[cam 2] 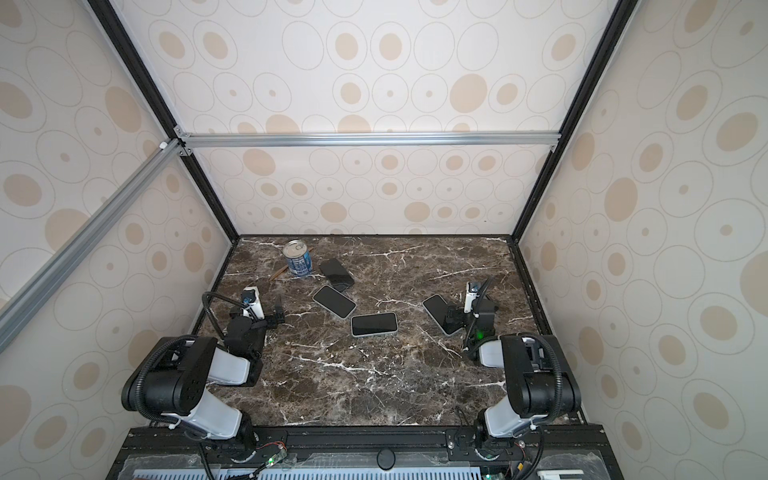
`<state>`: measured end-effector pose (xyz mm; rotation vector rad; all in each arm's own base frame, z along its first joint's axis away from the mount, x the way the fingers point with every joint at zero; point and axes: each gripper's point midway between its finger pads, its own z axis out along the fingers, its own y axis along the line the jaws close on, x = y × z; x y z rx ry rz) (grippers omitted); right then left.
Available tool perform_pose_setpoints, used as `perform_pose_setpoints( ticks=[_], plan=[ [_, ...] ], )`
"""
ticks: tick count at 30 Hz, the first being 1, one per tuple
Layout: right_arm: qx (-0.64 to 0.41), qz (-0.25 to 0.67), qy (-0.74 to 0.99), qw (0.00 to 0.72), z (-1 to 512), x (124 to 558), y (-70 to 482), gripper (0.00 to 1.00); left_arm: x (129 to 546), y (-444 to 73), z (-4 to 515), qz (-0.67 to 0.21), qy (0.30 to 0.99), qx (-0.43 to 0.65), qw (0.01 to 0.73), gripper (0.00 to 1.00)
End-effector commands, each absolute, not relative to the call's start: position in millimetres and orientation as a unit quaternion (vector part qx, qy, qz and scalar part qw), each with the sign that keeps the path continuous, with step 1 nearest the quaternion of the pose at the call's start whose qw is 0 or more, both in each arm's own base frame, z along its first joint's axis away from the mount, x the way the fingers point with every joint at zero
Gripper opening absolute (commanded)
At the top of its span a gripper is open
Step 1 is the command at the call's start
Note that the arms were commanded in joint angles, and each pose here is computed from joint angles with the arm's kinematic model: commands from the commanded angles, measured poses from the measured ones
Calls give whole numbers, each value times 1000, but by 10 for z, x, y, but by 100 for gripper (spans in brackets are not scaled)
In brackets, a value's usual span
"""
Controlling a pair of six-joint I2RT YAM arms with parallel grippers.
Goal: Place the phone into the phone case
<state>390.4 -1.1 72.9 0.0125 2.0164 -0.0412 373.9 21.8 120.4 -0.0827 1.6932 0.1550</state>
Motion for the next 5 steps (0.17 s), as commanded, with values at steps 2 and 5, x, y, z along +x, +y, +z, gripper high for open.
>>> perform_pose_setpoints(
  ticks=[2, 5],
  plan=[
    [7, -18, 836, 548, 853, 3965, -4, 100, 3779, 191, 1299, 70, 737, -26, 672, 99],
    [7, -19, 837, 547, 847, 3964, -8, 100, 3757, 228, 1306, 78, 734, -35, 673, 99]
  ],
)
